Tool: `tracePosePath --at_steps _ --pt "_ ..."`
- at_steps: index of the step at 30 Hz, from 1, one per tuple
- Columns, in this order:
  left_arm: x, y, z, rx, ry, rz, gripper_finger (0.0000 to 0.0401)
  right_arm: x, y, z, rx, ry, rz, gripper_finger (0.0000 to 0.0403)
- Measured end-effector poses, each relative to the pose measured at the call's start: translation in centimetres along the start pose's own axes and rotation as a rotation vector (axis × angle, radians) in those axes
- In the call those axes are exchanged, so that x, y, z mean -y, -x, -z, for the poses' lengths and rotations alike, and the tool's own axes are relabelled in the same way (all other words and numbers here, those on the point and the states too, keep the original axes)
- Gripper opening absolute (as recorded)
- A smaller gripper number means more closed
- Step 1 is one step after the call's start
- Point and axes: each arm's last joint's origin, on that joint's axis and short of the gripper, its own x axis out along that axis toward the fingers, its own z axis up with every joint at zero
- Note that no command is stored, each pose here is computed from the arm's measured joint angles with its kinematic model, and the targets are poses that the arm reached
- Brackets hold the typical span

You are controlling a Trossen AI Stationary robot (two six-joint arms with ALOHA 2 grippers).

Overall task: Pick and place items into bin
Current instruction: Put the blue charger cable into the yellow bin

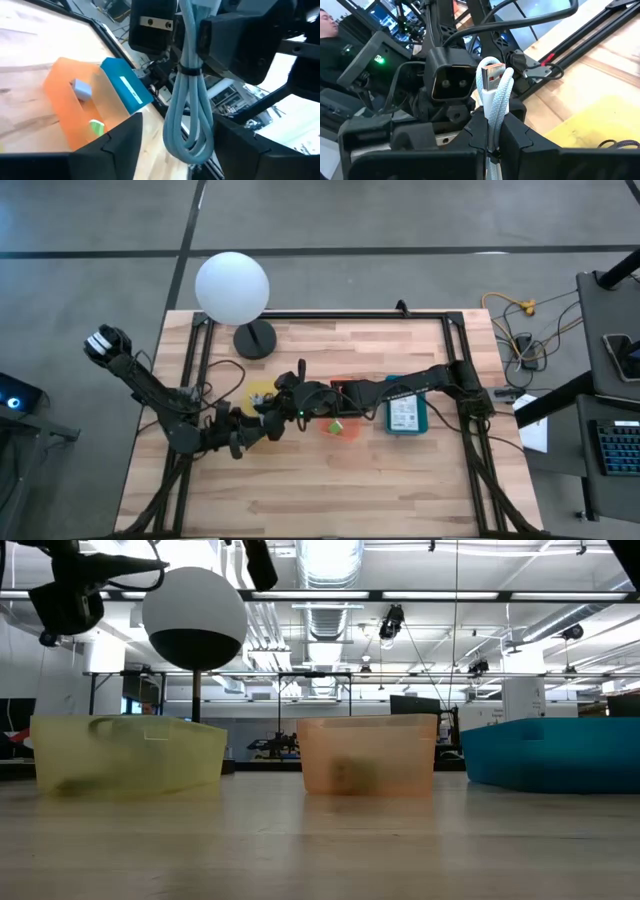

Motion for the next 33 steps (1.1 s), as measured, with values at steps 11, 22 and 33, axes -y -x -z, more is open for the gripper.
tracePosePath --at_steps 11,22,33 --pt "-0.1 -0.3 -0.8 0.035 -0.131 -0.028 0.0017 0.1 0.1 0.0 -0.009 0.001 0.025 0.0022" --pt "-4.2 1.2 -1.5 -0.039 0.116 -0.273 0.0016 1.8 2.0 -0.7 -0.304 0.016 0.324 0.0157" --pt "-8.3 0.4 -1.6 -0.242 0.268 -0.501 0.0109 0.8 2.8 -1.9 -0.25 0.033 0.364 0.022"
